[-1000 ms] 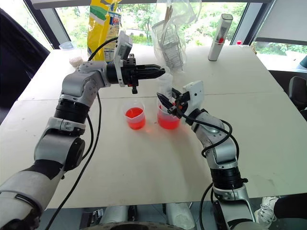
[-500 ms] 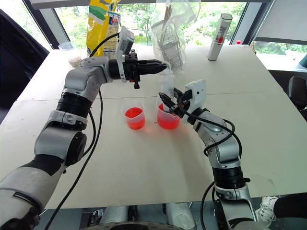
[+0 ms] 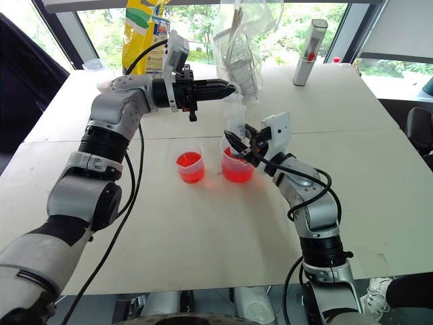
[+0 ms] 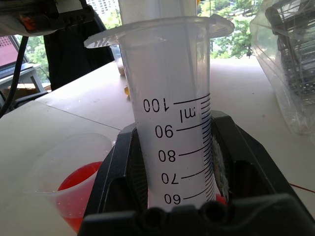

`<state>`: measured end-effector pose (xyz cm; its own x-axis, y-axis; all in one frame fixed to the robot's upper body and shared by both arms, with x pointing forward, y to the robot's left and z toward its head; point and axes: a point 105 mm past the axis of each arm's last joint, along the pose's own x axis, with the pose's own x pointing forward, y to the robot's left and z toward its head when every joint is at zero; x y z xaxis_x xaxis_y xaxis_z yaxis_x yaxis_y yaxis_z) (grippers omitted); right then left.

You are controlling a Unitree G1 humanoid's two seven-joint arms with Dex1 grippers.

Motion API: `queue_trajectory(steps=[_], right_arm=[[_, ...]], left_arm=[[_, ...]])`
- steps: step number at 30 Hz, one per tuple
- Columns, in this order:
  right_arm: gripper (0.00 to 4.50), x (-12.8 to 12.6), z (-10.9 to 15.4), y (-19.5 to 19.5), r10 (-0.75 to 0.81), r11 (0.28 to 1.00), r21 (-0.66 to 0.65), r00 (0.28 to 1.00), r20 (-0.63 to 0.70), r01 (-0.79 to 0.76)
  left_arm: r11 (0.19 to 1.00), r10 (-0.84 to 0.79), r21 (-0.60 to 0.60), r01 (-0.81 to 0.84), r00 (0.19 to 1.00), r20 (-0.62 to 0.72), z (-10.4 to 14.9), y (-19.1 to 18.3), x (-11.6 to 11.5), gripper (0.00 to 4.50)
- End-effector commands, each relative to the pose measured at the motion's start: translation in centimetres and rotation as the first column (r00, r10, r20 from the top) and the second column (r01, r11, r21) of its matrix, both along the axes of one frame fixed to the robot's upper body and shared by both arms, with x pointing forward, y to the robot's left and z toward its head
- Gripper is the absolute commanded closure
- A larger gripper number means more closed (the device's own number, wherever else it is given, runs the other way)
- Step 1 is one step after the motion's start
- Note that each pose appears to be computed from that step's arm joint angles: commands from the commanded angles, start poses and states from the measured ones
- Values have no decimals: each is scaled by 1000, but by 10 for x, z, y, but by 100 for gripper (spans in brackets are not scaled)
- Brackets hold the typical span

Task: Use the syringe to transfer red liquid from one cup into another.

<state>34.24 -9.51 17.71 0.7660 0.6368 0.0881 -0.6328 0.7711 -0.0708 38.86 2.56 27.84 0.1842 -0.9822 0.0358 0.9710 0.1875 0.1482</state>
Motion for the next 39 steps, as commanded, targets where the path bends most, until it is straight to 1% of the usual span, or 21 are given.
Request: queue_trajectory(steps=[1,8,17,22,24,25,28,29,30,31,32,34,39], right_arm=[[315,-12,-19,16,86,996,-26,994,-71,-88],[315,-12,-14,17,87,996,-31,995,-54,-88],[315,-12,-16,16,88,995,-36,994,-59,-91],[315,-11,-12,16,86,996,-34,995,-48,-88],[315,-10,-9,15,85,996,-34,996,-39,-87],[315,-10,-7,14,84,996,-37,996,-30,-85],[315,-8,1,11,74,997,-36,997,-3,-74],[315,-7,4,10,72,997,-34,997,4,-72],[315,-7,6,10,71,997,-34,997,11,-71],[315,-7,10,9,70,997,-33,997,20,-69],[315,-6,11,9,69,997,-32,997,25,-68],[315,-6,14,8,65,997,-31,997,32,-64],[315,-5,17,6,59,998,-35,998,38,-58]], left_arm=[[991,80,-118,-58,979,186,63,16,-3,448],[995,47,-99,-30,984,171,56,13,-7,448],[993,64,-112,-44,981,182,61,13,-5,448],[996,36,-91,-20,984,174,55,12,-8,448],[996,22,-83,-9,987,160,53,12,-10,368],[997,18,-83,-5,988,152,52,12,-10,345],[997,-12,-72,22,991,135,48,12,-14,194],[997,-12,-71,22,991,134,48,13,-15,151],[997,-9,-71,19,991,134,47,13,-15,86],[997,-11,-69,20,991,132,46,14,-15,39],[997,-13,-67,22,991,130,45,15,-15,6],[997,-12,-79,22,992,123,46,18,-16,6],[991,-2,-130,13,997,82,55,40,-20,6]])
